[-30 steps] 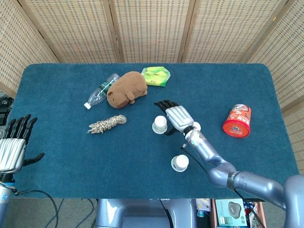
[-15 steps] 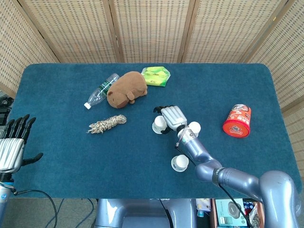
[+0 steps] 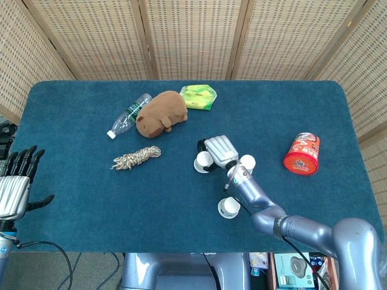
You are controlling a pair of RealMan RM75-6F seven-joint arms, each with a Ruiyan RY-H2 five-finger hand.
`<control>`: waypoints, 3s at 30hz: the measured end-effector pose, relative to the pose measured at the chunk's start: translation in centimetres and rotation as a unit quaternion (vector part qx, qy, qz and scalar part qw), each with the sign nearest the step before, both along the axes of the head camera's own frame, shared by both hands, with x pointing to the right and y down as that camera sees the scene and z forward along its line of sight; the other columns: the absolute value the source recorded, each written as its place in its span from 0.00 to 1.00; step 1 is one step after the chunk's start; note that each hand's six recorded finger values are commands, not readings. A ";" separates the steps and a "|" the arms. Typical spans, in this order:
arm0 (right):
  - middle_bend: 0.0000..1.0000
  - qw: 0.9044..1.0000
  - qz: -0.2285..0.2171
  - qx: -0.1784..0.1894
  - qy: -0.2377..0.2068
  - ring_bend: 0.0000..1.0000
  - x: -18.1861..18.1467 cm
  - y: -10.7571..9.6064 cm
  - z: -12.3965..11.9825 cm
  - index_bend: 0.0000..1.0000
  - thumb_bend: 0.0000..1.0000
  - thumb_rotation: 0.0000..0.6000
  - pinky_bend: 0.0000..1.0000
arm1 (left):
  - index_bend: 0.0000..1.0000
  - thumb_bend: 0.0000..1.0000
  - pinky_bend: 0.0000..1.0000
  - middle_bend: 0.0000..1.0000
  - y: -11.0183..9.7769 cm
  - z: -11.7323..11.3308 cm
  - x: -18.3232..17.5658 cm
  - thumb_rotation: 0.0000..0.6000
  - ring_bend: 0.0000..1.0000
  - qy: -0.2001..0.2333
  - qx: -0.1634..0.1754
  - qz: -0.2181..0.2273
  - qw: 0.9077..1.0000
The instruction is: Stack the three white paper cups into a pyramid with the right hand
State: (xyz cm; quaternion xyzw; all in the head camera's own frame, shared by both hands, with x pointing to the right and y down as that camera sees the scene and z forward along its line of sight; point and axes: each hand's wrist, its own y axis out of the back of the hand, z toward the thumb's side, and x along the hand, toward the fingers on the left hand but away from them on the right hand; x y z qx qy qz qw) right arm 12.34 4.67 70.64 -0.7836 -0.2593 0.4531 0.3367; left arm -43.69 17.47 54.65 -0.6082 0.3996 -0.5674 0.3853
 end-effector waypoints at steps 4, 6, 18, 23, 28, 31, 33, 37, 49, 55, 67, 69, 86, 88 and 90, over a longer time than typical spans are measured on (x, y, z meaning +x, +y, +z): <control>0.56 1.000 -0.024 0.009 0.017 0.47 1.2 0.5 -0.7 0.49 0.32 1.00 0.49 | 0.00 0.13 0.00 0.00 0.0 0.0 0.1 1.00 0.00 0.001 0.000 0.003 1.000; 0.56 0.999 -0.037 0.014 0.025 0.47 1.7 1.0 -0.9 0.49 0.32 1.00 0.49 | 0.00 0.13 0.00 0.00 0.0 -0.1 0.2 1.00 0.00 0.001 0.001 0.004 1.000; 0.56 0.994 -0.074 0.038 0.066 0.47 3.8 2.0 -0.6 0.49 0.32 1.00 0.49 | 0.00 0.13 0.00 0.00 0.2 -0.2 0.4 1.00 0.00 0.002 0.002 0.006 1.000; 0.55 0.994 -0.074 0.035 0.077 0.47 4.7 1.8 -0.4 0.49 0.32 1.00 0.49 | 0.00 0.13 0.00 0.00 0.2 -0.1 0.5 1.00 0.00 0.003 -0.001 0.007 1.000; 0.53 0.993 -0.073 0.028 0.087 0.47 5.6 1.7 -0.5 0.49 0.32 1.00 0.49 | 0.00 0.13 0.00 0.00 0.2 -0.1 0.4 1.00 0.00 0.005 -0.003 0.006 1.000; 0.45 0.993 -0.070 0.020 0.091 0.42 6.1 1.8 -0.3 0.49 0.32 1.00 0.45 | 0.00 0.13 0.00 0.00 0.2 -0.1 0.5 1.00 0.00 0.005 -0.003 0.007 1.000; 0.38 0.993 -0.070 0.014 0.095 0.34 6.3 1.9 -0.2 0.45 0.32 1.00 0.32 | 0.00 0.13 0.00 0.00 0.2 -0.2 0.5 1.00 0.00 0.004 -0.003 0.008 1.000; 0.13 0.994 -0.068 0.001 0.088 0.09 6.4 2.2 -0.2 0.19 0.21 1.00 0.03 | 0.00 0.13 0.00 0.00 0.2 -0.2 0.5 1.00 0.00 0.005 -0.003 0.007 1.000; 0.02 0.997 -0.064 0.016 0.027 0.00 6.0 2.4 -3.7 0.06 0.14 1.00 0.00 | 0.00 0.14 0.00 0.00 0.3 -0.3 0.7 1.00 0.00 0.006 -0.003 0.011 1.000; 0.12 0.996 -0.089 0.001 -0.028 0.01 5.6 5.0 -7.2 0.06 0.07 1.00 0.00 | 0.00 0.14 0.00 0.00 0.4 -0.2 0.8 1.00 0.00 0.007 -0.006 0.013 1.000; 0.25 0.986 -0.154 -0.037 -0.055 0.15 6.3 11.5 -8.0 0.18 0.06 1.00 0.14 | 0.00 0.14 0.00 0.00 0.7 -0.2 1.2 1.00 0.00 0.009 -0.009 0.021 1.000; 0.28 0.986 -0.152 -0.036 -0.053 0.19 6.4 11.6 -7.4 0.20 0.06 1.00 0.19 | 0.00 0.14 0.00 0.00 0.8 -0.1 1.3 1.00 0.00 0.009 -0.009 0.022 1.000; 0.47 0.989 -0.140 -0.039 -0.030 0.38 7.4 12.4 -4.5 0.39 0.16 1.00 0.41 | 0.00 0.14 0.00 0.00 0.8 -0.2 1.3 1.00 0.00 0.009 -0.009 0.021 1.000; 0.51 0.989 -0.138 -0.040 -0.029 0.42 7.5 12.4 -4.3 0.43 0.20 1.00 0.45 | 0.00 0.14 0.00 0.00 0.8 -0.2 1.3 1.00 0.00 0.009 -0.009 0.021 1.000; 0.55 0.989 -0.136 -0.039 -0.029 0.45 7.5 12.4 -4.3 0.47 0.25 1.00 0.47 | 0.00 0.14 0.00 0.00 0.8 -0.2 1.3 1.00 0.00 0.009 -0.008 0.021 1.000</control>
